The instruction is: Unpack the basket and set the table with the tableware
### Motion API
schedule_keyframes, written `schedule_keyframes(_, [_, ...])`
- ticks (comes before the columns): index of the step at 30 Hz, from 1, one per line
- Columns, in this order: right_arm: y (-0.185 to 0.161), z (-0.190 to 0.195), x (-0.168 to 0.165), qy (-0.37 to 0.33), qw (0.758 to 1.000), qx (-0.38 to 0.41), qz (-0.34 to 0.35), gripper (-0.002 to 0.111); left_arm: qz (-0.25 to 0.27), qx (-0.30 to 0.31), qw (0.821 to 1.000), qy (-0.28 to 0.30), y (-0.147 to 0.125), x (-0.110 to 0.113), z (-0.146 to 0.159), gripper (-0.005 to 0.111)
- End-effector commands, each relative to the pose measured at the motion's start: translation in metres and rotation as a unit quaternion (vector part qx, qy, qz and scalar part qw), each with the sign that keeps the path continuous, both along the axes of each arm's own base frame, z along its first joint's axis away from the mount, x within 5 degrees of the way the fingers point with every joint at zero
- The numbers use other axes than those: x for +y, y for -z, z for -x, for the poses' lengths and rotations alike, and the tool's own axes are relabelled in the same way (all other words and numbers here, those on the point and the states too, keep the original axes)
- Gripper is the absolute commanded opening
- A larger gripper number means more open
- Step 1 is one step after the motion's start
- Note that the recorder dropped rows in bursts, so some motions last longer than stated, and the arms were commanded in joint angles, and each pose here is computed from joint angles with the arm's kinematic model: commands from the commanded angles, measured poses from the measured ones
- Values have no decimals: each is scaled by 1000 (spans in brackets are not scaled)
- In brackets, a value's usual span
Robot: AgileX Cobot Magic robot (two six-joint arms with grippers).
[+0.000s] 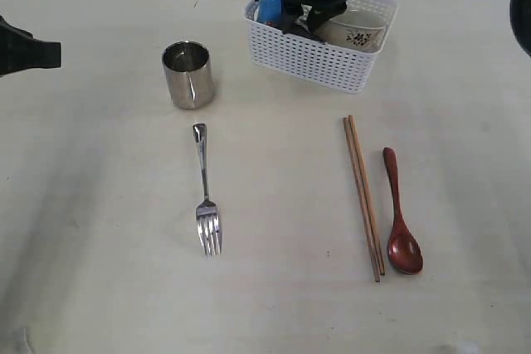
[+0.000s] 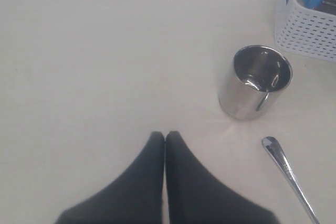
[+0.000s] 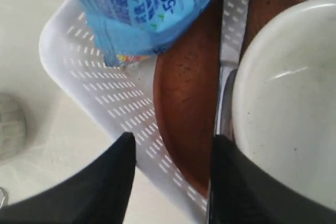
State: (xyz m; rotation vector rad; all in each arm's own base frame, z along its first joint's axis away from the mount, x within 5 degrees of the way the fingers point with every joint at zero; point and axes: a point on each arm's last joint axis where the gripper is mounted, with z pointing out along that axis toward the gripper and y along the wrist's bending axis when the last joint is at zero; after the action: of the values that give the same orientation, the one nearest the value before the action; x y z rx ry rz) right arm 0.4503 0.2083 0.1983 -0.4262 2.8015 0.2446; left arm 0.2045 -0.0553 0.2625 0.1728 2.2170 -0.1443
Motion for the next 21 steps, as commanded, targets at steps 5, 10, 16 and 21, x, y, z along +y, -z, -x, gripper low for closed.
schedule_keyframes(5, [-50,6,-12,-58,996,-63,27,44,3,6,1000,1,2,-1,1,0])
schedule_keyframes(10, [-36,0,-16,-77,992,-67,68,44,3,6,1000,1,2,-1,1,0])
schedule_keyframes(16, [-12,-9,-15,-80,990,-70,89,44,3,6,1000,1,2,-1,1,0])
schedule_keyframes(21, [2,-13,-14,-82,990,-69,92,44,3,6,1000,1,2,-1,1,0])
